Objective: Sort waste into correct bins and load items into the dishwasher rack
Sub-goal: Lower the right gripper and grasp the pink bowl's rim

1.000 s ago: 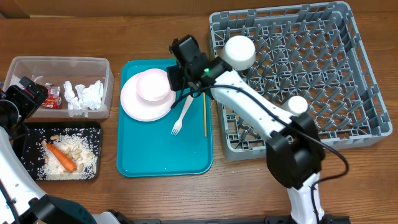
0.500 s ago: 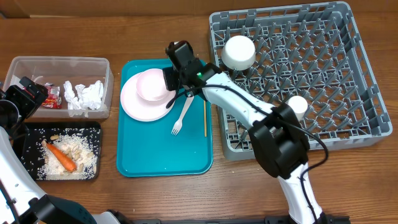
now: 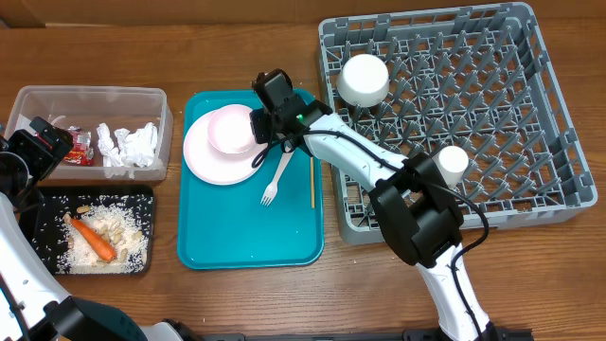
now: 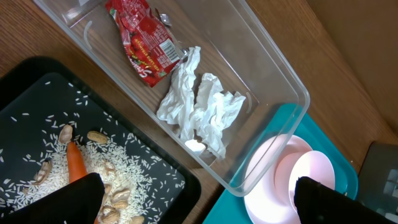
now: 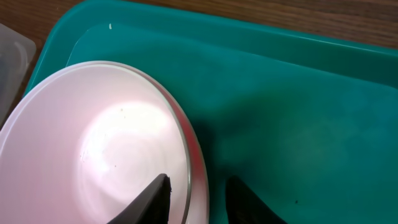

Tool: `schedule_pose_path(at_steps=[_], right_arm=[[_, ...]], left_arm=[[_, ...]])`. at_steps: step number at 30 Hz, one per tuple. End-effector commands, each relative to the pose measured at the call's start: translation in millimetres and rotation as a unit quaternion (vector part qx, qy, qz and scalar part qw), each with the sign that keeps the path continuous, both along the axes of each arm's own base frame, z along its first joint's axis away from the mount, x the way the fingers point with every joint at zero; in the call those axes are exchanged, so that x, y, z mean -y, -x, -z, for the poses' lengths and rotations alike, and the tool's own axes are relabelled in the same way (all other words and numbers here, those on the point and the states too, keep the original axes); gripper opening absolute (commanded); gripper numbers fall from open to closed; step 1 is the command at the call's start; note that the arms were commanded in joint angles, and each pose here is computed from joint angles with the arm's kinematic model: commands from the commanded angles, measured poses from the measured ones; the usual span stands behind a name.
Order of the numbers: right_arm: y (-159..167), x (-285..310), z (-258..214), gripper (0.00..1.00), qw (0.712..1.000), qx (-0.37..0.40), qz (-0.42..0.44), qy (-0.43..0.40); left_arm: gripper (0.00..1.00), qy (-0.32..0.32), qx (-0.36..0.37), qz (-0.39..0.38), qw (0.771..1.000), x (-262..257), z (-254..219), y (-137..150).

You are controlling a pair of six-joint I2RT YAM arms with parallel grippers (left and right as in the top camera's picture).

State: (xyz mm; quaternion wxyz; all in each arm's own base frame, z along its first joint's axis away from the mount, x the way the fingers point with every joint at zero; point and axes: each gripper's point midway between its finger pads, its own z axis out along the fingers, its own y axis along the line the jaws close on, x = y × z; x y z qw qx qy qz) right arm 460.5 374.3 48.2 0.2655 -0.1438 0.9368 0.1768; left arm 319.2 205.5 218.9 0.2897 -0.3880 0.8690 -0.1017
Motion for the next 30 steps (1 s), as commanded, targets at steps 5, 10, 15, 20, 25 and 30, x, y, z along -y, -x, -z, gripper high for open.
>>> schedule_pose_path(at_steps=[5, 10, 15, 20, 25, 30], right_arm=[[5.0, -13.1, -8.5, 0.33, 1.0, 0.01, -0.012, -0.007], [5.4, -12.5, -7.9, 0.31, 1.0, 0.009, -0.012, -0.006], [4.9, -11.6, -7.7, 0.26, 1.0, 0.01, -0.01, -0.004], [5.9, -10.7, -6.6, 0.18, 1.0, 0.007, -0.01, -0.001], [3.6, -7.3, -5.1, 0.15, 1.0, 0.013, -0.003, 0.006], [1.5, -6.0, -5.7, 0.08, 1.0, 0.018, 0.001, 0.009]], left_arm=[[1.0, -0.008, 0.007, -0.004, 1.0, -3.4, -7.9, -2.4], [1.0, -0.008, 0.007, -0.004, 1.0, -3.4, -7.9, -2.4], [1.0, -0.008, 0.007, -0.004, 1.0, -3.4, -7.9, -2.4], [1.0, -0.008, 0.007, -0.004, 1.0, -3.4, -7.9, -2.4], [1.0, -0.008, 0.007, -0.004, 1.0, -3.4, -7.9, -2.4], [1.0, -0.008, 0.007, -0.004, 1.0, -3.4, -7.9, -2.4]])
